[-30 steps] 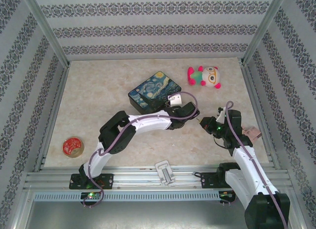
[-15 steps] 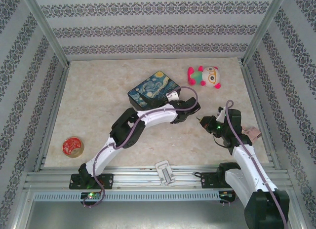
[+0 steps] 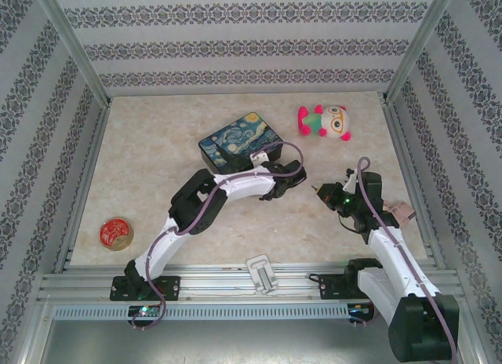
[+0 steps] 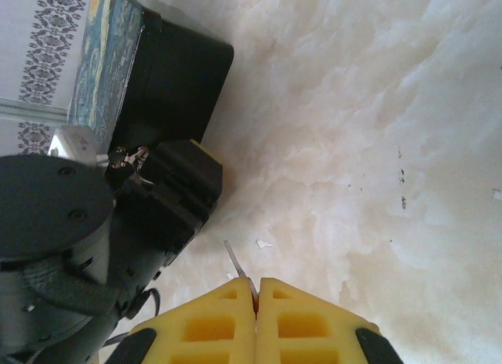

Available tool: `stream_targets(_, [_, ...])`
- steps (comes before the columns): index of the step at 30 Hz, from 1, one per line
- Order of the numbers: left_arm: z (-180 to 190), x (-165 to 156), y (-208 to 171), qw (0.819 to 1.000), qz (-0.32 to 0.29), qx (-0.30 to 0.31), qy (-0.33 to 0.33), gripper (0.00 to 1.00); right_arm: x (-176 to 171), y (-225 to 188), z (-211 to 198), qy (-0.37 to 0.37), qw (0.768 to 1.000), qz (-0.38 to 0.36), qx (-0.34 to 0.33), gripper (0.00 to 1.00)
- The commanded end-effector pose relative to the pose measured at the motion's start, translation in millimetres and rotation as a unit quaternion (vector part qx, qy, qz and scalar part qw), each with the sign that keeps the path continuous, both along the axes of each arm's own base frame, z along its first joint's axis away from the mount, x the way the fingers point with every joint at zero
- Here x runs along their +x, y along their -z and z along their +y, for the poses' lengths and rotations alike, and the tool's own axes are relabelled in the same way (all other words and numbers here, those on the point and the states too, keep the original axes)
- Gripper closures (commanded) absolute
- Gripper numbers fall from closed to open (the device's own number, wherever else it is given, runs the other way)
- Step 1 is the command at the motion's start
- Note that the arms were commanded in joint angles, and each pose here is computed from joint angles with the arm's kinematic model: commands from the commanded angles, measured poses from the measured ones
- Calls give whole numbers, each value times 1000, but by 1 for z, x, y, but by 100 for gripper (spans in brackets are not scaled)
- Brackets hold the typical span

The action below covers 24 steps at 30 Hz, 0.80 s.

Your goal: Unlock a padlock with a key

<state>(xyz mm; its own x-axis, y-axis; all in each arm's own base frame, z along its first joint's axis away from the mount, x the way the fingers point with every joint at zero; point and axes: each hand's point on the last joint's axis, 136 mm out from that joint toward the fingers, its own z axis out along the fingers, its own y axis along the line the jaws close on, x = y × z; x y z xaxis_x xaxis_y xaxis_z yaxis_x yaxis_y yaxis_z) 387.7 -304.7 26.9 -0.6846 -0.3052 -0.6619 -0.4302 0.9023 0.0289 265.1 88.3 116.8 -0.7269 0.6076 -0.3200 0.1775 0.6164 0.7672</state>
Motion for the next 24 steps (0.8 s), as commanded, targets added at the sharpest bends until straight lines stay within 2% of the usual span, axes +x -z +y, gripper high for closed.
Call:
stream_targets(1, [3,1,-24,1000,-7,-21,7,31,4,-4,-1,3,1000,-9,8,100])
stream_targets(9, [-16,17,-27,996,-8,-42,73,28,5,-7,-1,8,1000,-13,10,100])
stream_targets(14, [-14,19,-21,997,-7,-53,61,31,6,-8,-1,8,1000,-13,11,100])
stream_targets(21, [-10,19,-14,997,-11,-61,38,43,8,-5,-2,9,1000,-11,10,100])
stream_targets(24, [-8,17,-12,998,-9,-64,27,44,8,-4,-2,10,1000,-8,11,100])
